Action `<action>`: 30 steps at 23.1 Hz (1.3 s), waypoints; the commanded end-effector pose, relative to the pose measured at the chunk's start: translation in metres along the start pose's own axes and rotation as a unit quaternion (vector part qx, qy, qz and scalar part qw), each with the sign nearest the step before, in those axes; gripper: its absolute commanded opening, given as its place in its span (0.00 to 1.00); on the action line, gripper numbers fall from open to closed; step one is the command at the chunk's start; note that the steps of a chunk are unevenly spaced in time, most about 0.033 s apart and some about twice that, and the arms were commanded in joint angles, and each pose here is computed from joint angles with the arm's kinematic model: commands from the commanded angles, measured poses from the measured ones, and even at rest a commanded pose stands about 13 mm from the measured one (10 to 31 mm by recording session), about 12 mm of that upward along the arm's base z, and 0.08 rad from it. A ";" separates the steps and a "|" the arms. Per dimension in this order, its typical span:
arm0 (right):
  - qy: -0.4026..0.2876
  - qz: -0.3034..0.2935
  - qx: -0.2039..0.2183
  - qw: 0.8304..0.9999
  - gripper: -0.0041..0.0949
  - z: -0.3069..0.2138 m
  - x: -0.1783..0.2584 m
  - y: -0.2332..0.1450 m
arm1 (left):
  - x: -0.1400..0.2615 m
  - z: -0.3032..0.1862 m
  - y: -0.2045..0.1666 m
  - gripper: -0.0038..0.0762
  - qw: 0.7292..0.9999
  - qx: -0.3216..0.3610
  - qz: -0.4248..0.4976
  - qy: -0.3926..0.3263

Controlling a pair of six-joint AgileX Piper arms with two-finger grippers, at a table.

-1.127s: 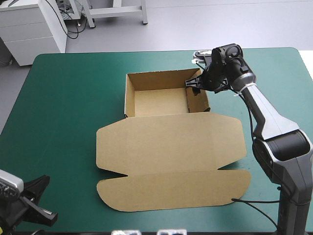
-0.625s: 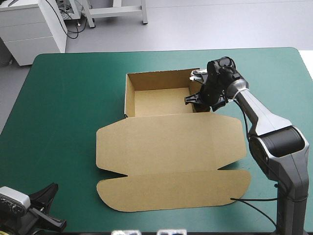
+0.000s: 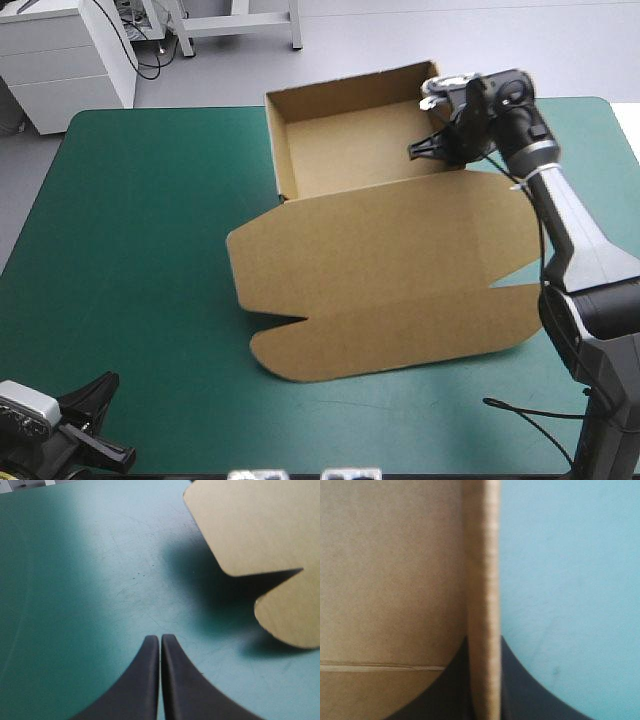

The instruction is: Fold the box

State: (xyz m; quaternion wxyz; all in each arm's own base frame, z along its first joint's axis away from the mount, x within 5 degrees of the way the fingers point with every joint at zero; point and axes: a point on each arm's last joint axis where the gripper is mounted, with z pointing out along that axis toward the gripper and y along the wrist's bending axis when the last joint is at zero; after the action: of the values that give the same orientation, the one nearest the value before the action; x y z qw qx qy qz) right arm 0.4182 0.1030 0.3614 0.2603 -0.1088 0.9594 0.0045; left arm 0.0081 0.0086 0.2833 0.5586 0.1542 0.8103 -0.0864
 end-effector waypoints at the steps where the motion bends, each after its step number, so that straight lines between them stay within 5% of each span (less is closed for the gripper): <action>1: -0.095 0.027 0.056 0.994 0.02 -0.076 -0.006 -0.054 | -0.012 -0.002 -0.001 0.04 0.999 0.008 -0.004 -0.038; 7: -0.102 0.093 0.161 0.977 0.02 -0.101 0.015 -0.160 | -0.012 -0.002 -0.001 0.04 0.999 0.008 -0.004 -0.038; 11: -0.036 0.184 0.218 0.958 0.02 -0.075 0.058 -0.261 | -0.012 -0.002 -0.001 0.04 0.999 0.008 -0.004 -0.038; 15: -0.001 0.259 0.174 0.950 0.02 -0.025 0.088 -0.313 | -0.012 -0.002 -0.001 0.04 0.999 0.008 -0.004 -0.038; 21: 0.067 0.265 0.155 0.949 0.02 0.032 0.104 -0.329 | -0.012 -0.002 0.000 0.04 0.999 0.005 -0.002 -0.038; 23: 0.071 0.251 0.151 0.953 0.07 0.034 0.105 -0.329 | -0.012 -0.002 0.000 0.04 0.999 0.005 -0.002 -0.038; 30: 0.055 0.258 0.138 0.955 0.63 0.025 0.100 -0.324 | -0.012 -0.002 0.000 0.04 0.999 0.005 -0.002 -0.038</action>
State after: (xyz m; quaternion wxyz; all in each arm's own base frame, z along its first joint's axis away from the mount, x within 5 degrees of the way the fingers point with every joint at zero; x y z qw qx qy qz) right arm 0.4268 -0.2367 0.2551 0.1576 0.1831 0.9692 -0.0483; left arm 0.0082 0.0089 0.2833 0.5590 0.1535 0.8104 -0.0851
